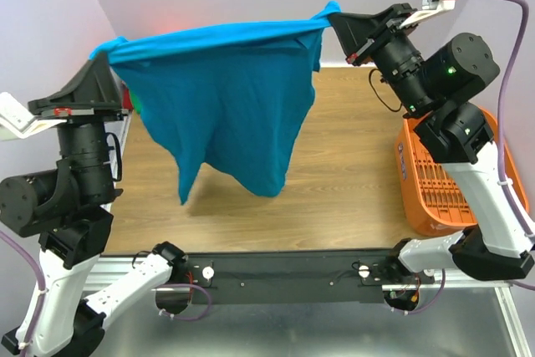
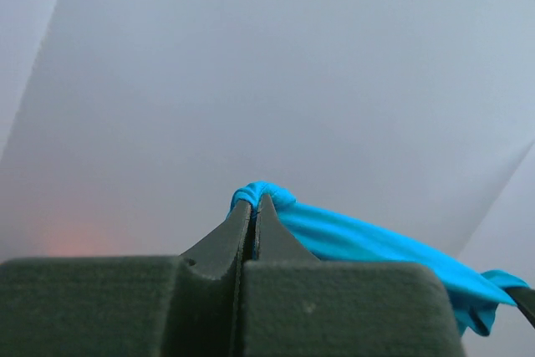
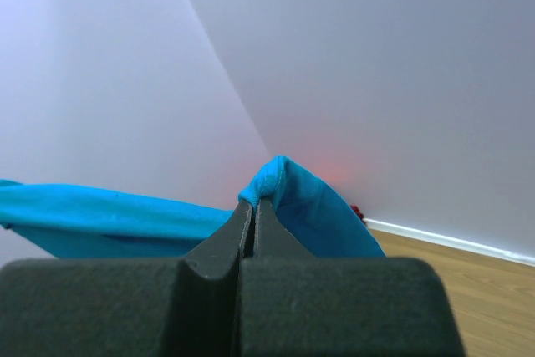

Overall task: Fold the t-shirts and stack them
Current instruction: Flatten the tshirt out

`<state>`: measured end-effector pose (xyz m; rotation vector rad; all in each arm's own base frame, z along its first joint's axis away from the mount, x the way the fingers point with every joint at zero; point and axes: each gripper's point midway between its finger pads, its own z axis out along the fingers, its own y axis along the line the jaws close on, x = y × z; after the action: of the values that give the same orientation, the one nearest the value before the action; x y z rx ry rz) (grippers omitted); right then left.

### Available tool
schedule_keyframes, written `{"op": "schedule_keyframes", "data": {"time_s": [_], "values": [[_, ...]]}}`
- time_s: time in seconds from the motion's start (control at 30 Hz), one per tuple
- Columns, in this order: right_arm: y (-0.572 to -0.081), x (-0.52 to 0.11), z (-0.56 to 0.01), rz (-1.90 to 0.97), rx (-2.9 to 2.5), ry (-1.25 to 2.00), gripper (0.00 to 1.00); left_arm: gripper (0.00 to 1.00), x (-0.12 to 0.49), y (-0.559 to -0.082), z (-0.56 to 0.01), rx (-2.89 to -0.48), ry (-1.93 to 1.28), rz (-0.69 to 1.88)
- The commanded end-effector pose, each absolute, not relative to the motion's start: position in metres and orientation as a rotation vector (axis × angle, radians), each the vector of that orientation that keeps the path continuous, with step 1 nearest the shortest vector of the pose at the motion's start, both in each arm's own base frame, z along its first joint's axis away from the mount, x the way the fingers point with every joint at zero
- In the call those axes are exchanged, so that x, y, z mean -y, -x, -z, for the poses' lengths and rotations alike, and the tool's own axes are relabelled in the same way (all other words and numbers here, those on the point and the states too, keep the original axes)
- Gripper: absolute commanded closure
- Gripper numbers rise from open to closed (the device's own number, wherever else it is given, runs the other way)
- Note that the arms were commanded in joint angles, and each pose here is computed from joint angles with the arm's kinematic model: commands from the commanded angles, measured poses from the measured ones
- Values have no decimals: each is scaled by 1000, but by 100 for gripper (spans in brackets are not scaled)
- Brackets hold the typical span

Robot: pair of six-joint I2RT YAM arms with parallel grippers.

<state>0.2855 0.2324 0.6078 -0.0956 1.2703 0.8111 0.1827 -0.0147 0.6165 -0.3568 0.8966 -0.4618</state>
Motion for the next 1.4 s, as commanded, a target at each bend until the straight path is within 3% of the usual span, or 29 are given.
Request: {"op": "schedule_keyframes", "data": {"time_s": [0.0,0.13,0.33,0.37,0.43,0.47,0.5,0.53,0.57,0.6,0.63,0.7,0.77,0.83,0.9,0.93,0.97,1.0,1.03,1.1,1.2,1.37], "values": [[-292,-222,-626,-796,-1214,58,99,100,-66,-121,-666,-620,600,353],[-314,-235,-606,-787,-1269,22,99,100,-54,-144,-680,-632,564,275],[-401,-233,-504,-399,-1479,-118,99,100,29,-267,-667,-792,394,211],[-415,-229,-484,-318,-1516,-114,99,100,68,-316,-647,-877,315,261],[-453,-204,-442,-237,-1596,-151,99,100,96,-360,-635,-933,243,332],[-486,-172,-402,-199,-1670,-237,99,100,127,-415,-596,-1045,150,397],[-500,-163,-376,-198,-1726,-265,99,100,140,-431,-597,-1060,121,445],[-517,-157,-328,-197,-1836,-294,99,100,170,-484,-539,-1221,61,464],[-530,-127,-300,-148,-1885,-352,99,100,182,-503,-521,-1278,42,483],[-534,-122,-274,-161,-1949,-377,94,87,203,-528,-499,-1356,7,524],[-538,-115,-250,-160,-1998,-398,90,87,203,-521,-520,-1312,4,551],[-543,-97,-186,-163,-2129,-444,79,60,215,-542,-483,-1405,26,587],[-541,-89,-155,-181,-2194,-482,52,42,214,-535,-483,-1406,48,616],[-532,-80,-132,-177,-2246,-510,27,38,214,-527,-466,-1432,57,634],[-524,-79,-130,-172,-2256,-514,20,37,202,-502,-478,-1404,102,660],[-514,-75,-130,-157,-2258,-529,19,37,201,-498,-443,-1474,120,648],[-509,-73,-132,-153,-2251,-541,18,38,188,-478,-455,-1442,187,657],[-505,-72,-140,-157,-2234,-547,18,39,185,-472,-411,-1527,223,636],[-496,-71,-131,-147,-2251,-552,18,44,176,-451,-421,-1484,253,645],[-487,-68,-124,-141,-2263,-557,18,50,169,-435,-390,-1530,315,627],[-470,-67,-111,-139,-2283,-560,18,59,161,-404,-289,-1702,414,590],[-456,-64,-92,-125,-2298,-561,18,68,178,-370,-201,-1858,434,588]]}}
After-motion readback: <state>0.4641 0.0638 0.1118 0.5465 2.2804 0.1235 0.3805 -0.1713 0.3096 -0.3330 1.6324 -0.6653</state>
